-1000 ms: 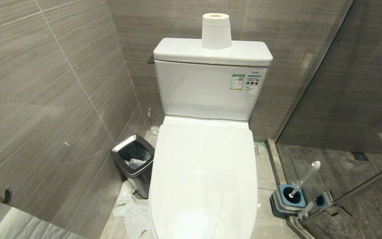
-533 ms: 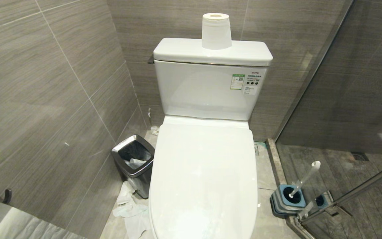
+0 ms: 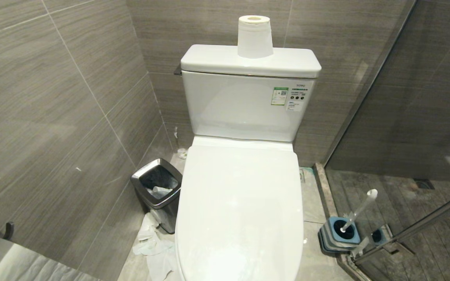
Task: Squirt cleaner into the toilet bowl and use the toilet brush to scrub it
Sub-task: Use the left hand to lift the toilet lid slightly
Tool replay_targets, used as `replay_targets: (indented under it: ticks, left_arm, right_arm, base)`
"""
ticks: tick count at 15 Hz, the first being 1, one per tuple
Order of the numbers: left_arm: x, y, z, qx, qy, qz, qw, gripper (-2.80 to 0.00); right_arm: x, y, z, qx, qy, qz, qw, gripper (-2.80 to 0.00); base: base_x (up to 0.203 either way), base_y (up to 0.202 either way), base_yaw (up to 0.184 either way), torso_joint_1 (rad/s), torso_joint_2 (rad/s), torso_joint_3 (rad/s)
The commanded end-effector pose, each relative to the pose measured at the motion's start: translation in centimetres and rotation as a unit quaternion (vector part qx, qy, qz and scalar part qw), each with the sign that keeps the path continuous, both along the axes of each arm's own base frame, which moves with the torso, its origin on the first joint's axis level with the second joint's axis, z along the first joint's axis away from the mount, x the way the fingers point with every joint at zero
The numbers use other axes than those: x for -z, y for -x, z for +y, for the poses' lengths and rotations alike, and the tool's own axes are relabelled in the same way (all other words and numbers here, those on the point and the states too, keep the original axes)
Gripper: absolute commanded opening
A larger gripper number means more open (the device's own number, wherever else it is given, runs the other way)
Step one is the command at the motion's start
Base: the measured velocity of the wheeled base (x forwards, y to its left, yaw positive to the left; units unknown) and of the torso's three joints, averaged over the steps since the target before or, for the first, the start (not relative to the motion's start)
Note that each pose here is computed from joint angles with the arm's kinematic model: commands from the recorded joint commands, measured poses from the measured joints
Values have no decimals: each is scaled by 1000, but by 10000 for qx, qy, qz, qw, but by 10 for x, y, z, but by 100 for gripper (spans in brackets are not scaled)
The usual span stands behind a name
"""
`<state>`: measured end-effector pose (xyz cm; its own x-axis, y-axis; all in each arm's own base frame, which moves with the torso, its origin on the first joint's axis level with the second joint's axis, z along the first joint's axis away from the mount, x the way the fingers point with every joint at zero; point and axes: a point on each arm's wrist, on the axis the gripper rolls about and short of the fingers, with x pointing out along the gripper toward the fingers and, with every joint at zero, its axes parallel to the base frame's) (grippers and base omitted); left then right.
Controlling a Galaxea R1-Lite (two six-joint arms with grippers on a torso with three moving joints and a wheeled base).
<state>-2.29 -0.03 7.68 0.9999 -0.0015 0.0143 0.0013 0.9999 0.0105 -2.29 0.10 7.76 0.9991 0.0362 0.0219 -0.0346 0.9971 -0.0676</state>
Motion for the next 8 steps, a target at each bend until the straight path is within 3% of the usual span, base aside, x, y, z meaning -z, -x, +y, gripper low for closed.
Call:
replay_targets:
  ticks: [1, 5, 8]
  left_arm:
    - [2, 0, 0, -15, -24, 48, 10000, -280]
    - [2, -1, 0, -5, -77, 41, 10000, -280]
    - [2, -1, 0, 60, -594, 43, 9982, -280]
  right_arm:
    - [3, -1, 0, -3, 3, 56, 10000, -280]
    - [3, -1, 0, -3, 3, 56, 10000, -280]
    - [3, -1, 0, -3, 3, 56, 10000, -280]
  base:
    - [0, 0, 0, 0, 0, 0]
    - [0, 0, 0, 0, 0, 0]
    - [0, 0, 0, 0, 0, 0]
